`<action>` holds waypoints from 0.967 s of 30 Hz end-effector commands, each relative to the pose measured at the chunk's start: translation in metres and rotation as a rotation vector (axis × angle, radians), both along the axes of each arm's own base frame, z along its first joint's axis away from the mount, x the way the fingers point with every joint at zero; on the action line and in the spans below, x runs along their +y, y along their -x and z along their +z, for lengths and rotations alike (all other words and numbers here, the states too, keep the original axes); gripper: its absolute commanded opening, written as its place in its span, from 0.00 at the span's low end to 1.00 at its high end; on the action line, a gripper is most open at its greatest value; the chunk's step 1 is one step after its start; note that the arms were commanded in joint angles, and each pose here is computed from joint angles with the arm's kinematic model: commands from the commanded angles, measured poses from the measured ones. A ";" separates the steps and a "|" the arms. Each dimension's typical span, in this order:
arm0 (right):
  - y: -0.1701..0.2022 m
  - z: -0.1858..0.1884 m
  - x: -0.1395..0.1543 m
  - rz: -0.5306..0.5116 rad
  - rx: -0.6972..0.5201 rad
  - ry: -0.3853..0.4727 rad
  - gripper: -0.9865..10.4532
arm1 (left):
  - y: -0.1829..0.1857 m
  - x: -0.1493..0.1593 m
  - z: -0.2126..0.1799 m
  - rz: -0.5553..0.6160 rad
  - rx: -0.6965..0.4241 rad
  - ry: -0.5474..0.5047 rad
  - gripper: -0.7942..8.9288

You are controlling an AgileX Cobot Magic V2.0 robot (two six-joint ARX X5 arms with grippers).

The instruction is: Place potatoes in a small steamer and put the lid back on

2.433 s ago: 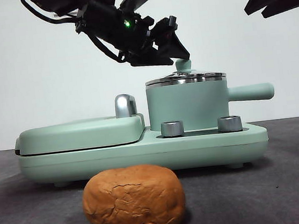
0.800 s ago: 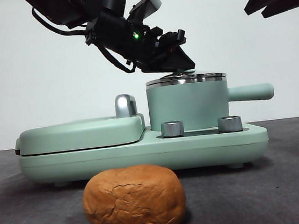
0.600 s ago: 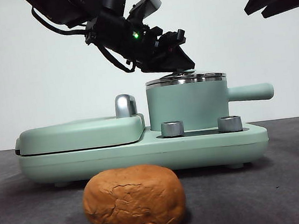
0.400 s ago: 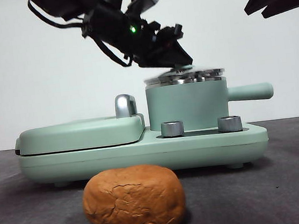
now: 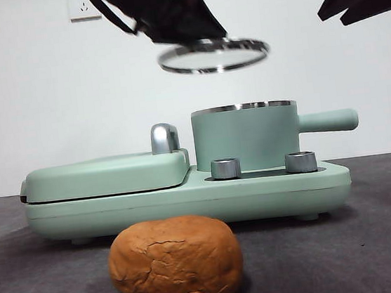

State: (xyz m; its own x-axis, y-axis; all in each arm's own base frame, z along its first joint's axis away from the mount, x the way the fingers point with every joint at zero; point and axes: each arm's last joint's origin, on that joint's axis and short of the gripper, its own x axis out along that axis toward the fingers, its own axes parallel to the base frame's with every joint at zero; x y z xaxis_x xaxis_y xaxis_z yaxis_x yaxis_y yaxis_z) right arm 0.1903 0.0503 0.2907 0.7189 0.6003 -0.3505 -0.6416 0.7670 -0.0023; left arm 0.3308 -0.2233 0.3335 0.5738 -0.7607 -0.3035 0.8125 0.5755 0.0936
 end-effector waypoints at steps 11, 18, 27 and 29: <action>0.006 0.005 0.024 0.149 -0.051 0.040 0.32 | 0.032 0.064 0.047 0.001 0.079 0.029 0.09; 0.020 0.002 0.049 0.292 -0.065 0.103 0.35 | 0.050 0.095 0.043 0.050 0.106 0.058 0.09; 0.041 -0.006 0.082 0.440 -0.013 0.151 0.38 | 0.095 0.127 0.015 0.124 0.151 0.084 0.09; 0.044 -0.013 0.091 0.452 0.036 0.168 0.38 | 0.102 0.131 0.011 0.141 0.156 0.109 0.09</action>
State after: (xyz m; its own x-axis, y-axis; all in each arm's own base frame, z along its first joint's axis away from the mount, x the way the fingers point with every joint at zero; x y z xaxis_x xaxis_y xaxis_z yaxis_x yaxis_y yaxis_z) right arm 0.1458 0.1349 0.2767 0.3960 0.7813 -0.4825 -0.9099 0.4046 -0.0915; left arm 0.2303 -0.0928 0.3355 0.6091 -0.7003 -0.3722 0.7264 0.6810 -0.0925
